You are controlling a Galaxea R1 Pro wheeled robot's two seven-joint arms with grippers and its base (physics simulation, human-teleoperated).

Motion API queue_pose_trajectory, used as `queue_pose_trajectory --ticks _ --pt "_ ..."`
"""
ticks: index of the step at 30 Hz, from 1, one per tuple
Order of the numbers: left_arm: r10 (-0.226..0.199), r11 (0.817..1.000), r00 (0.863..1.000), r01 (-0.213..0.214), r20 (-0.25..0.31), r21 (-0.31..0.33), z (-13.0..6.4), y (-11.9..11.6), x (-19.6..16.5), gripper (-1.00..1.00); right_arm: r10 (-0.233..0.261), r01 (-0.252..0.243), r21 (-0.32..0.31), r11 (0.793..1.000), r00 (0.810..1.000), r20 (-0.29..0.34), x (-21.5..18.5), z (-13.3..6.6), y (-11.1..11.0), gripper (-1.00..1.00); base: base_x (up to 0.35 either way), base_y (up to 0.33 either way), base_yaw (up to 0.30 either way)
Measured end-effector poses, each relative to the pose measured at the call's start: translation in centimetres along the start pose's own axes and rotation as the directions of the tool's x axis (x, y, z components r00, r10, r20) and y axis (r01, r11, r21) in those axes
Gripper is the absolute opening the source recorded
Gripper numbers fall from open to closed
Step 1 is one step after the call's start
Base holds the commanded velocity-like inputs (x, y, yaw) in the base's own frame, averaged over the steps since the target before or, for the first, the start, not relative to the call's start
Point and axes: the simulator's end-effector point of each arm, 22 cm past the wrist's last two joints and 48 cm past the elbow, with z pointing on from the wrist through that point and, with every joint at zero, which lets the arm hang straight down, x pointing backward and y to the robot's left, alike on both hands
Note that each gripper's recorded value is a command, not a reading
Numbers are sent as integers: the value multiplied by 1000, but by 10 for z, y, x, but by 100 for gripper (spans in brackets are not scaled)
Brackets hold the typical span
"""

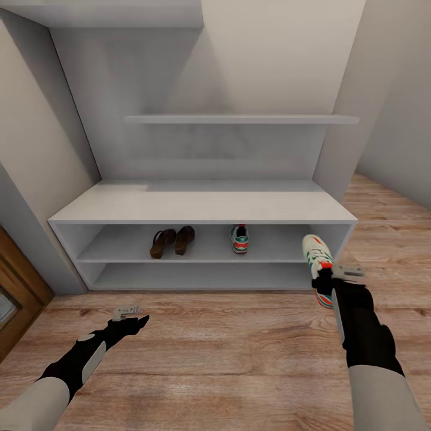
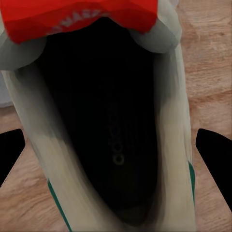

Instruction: Pick up the two gym shoes and the two sandals from the corridor floor and place them onto the hallstand (shoe rack) in the corridor, making sure they are on the rack and not on the floor. Arrange them so the two gym shoes are next to each other and the two sandals are next to each other.

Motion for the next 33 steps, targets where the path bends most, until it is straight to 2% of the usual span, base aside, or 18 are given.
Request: queue_pose_trajectory --ticks 5,11,17,20,24,33 --pt "1 1000 1000 -1 0 0 0 0 0 100 -15 15 -8 1000 1000 -8 3 1 6 -100 0 0 0" --pt "1 1000 1000 -1 -1 1 0 -1 0 100 -61 61 -30 998 998 -1 1 0 24 -100 0 0 0" --pt "1 1000 1000 -1 0 2 0 -1 0 100 -75 75 -39 996 997 2 1 -1 31 -100 0 0 0" --pt "1 1000 1000 -1 0 2 0 -1 0 100 -68 68 -72 995 998 -1 3 -4 50 -100 0 0 0" --pt "1 1000 1000 -1 0 2 0 -1 0 100 -69 68 -89 994 998 -3 5 -7 63 -100 0 0 0" --pt "1 1000 1000 -1 1 2 0 -1 0 100 -117 118 -117 986 993 17 1 -13 85 -100 0 0 0"
